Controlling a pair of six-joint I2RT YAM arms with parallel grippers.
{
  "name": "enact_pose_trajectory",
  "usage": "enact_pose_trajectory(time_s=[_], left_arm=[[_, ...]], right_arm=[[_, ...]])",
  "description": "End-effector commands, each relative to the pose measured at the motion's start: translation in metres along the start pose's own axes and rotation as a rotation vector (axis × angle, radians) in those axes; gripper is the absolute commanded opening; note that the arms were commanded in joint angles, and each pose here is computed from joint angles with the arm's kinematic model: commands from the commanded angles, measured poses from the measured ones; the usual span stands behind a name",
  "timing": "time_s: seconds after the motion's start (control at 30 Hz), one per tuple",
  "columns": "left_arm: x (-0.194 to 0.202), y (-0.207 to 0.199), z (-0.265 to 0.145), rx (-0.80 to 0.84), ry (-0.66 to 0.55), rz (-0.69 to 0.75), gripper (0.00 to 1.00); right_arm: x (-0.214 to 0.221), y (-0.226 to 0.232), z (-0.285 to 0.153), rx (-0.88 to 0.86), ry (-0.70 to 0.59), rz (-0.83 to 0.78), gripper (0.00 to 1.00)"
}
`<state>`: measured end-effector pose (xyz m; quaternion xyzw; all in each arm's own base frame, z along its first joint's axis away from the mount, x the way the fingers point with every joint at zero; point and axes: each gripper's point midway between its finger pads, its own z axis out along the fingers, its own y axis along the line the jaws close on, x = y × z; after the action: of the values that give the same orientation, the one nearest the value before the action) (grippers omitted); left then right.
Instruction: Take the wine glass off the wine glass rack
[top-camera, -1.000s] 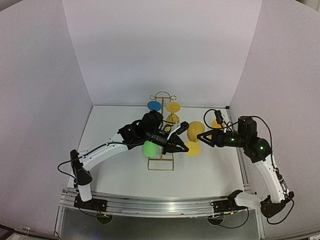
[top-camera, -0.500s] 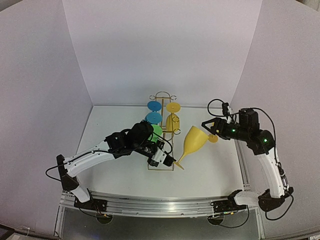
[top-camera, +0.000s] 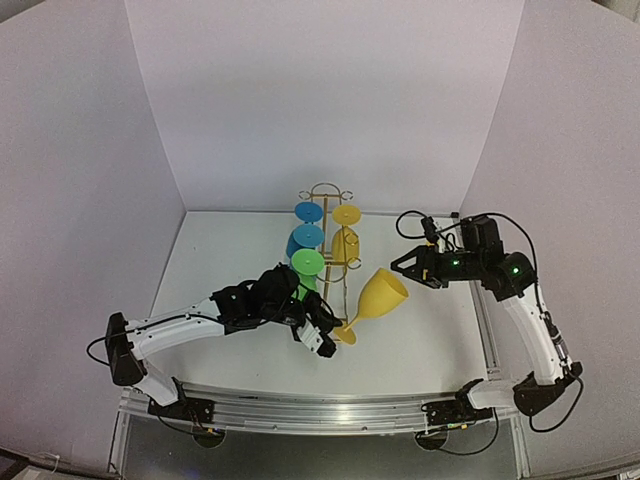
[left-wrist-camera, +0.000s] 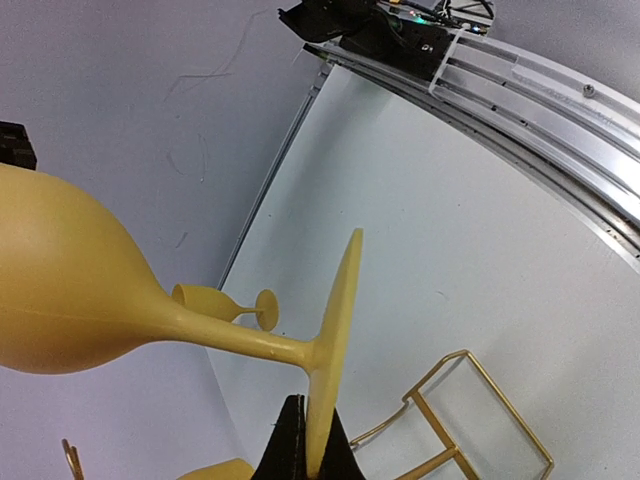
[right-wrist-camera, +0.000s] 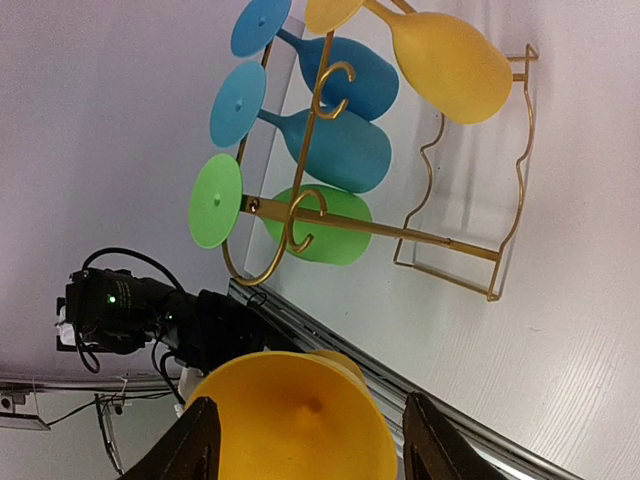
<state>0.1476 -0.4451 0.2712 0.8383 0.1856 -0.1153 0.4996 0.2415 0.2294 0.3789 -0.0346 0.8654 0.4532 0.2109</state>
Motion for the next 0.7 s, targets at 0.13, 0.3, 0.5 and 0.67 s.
enact_pose_trajectory(time_s=[0.13,0.3,0.5,0.67], left_arm=[[-0.015,0.027,-0.021,-0.141,-0.003,0.123,0.0],[-0.012,0.027,-0.018,-0.147,0.009,0.135,0.0],[-0.003,0.032,-0.01,-0.179,0.059,0.139,0.0],[0.0,0.036,-0.009,-0.196,0.081,0.131,0.0]], right_arm=[[0.018,-0.016,0.014,0.005,0.08,0.006,0.58],[0.025,-0.011,0.021,-0.046,0.143,0.014,0.5],[0.034,-0.005,0.024,-0.097,0.202,0.026,0.32],[0.042,-0.001,0.023,-0.132,0.237,0.025,0.23]])
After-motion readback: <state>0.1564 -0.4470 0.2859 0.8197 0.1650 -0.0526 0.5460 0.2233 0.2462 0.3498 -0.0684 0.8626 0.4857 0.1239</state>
